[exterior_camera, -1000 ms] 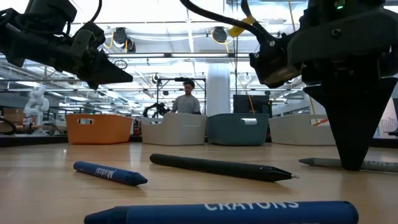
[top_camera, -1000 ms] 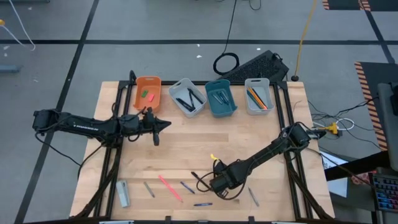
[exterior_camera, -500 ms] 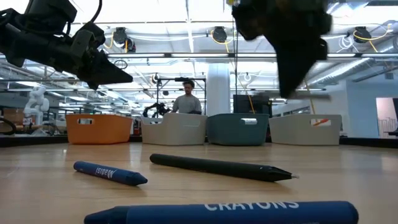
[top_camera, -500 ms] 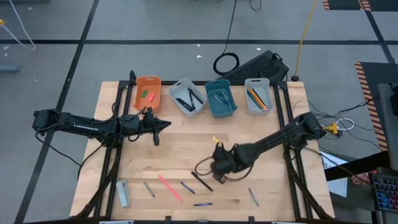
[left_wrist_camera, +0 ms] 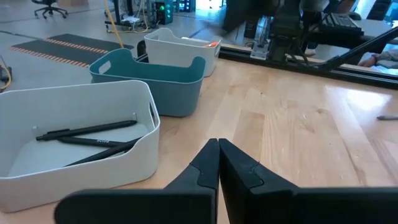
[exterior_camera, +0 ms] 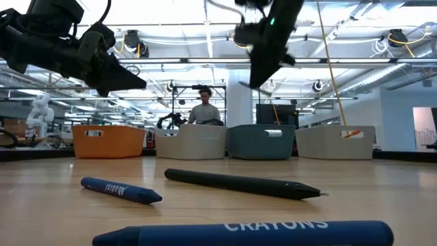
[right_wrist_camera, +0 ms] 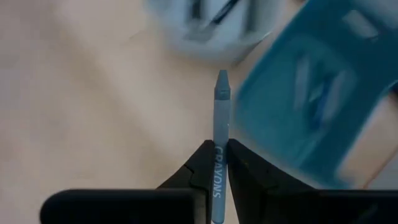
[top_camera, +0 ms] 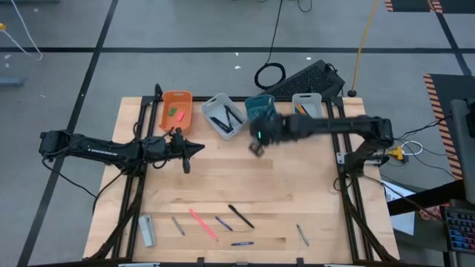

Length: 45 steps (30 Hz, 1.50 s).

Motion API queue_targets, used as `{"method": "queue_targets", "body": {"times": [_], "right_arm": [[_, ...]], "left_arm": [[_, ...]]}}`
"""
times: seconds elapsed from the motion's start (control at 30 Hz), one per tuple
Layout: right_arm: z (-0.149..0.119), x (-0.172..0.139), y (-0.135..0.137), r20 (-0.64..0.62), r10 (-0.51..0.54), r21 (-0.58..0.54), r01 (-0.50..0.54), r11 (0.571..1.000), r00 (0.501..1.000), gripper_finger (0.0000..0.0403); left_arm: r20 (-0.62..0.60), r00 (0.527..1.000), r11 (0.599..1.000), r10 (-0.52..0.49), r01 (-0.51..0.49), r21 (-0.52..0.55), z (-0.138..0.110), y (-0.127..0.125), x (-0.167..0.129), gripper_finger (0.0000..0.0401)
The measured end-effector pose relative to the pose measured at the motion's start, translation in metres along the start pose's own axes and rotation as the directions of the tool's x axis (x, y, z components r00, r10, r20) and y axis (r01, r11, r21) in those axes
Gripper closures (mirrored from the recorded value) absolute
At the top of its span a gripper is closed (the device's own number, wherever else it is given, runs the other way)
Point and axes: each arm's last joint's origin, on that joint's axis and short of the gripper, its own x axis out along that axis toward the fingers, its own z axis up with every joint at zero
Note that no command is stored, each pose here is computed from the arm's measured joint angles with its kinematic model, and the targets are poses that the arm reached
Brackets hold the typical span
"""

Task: Sort crayons/erasers/pens/pencils in bins
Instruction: Put the gray crayon into the blue bin, then put the black pen into the left gray bin

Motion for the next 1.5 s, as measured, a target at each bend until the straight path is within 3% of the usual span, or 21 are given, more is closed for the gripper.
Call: {"method": "queue_targets", "body": {"times": [0.23,0.43,0.57,0.83,1.4,1.5], "right_arm": [[0.041,0.043,-0.079,0.036,-0.058,0.006,0.057,0.998,0.998,0.0371],[0.034,0.090,-0.126,0.003,0.072,0.074,-0.072,0.995,0.997,0.0371],[0.022,0.116,-0.145,-0.013,0.088,0.096,-0.087,0.992,0.996,0.0371],[0.011,0.138,-0.161,0.008,0.105,0.113,-0.105,0.988,0.994,0.0371],[0.004,0.143,-0.160,0.011,0.100,0.132,-0.101,0.986,0.995,0.0336],[0.009,0.130,-0.161,0.053,0.102,0.122,-0.108,0.987,0.993,0.0322]], "left_arm": [[-0.001,1.000,1.000,0.000,0.000,0.006,0.000,0.000,0.000,0.0389],[-0.015,1.000,1.000,0.001,-0.001,0.000,-0.002,0.000,0.000,0.0386],[-0.015,1.000,1.000,0.001,-0.001,0.000,-0.001,0.000,0.000,0.0397],[-0.040,0.999,1.000,0.004,-0.004,0.009,-0.004,0.000,0.000,0.0388],[-0.077,0.997,0.999,-0.027,0.030,0.036,-0.007,0.000,0.000,0.0393],[-0.103,0.994,0.998,-0.028,0.034,0.055,-0.010,0.000,0.000,0.0397]]}}
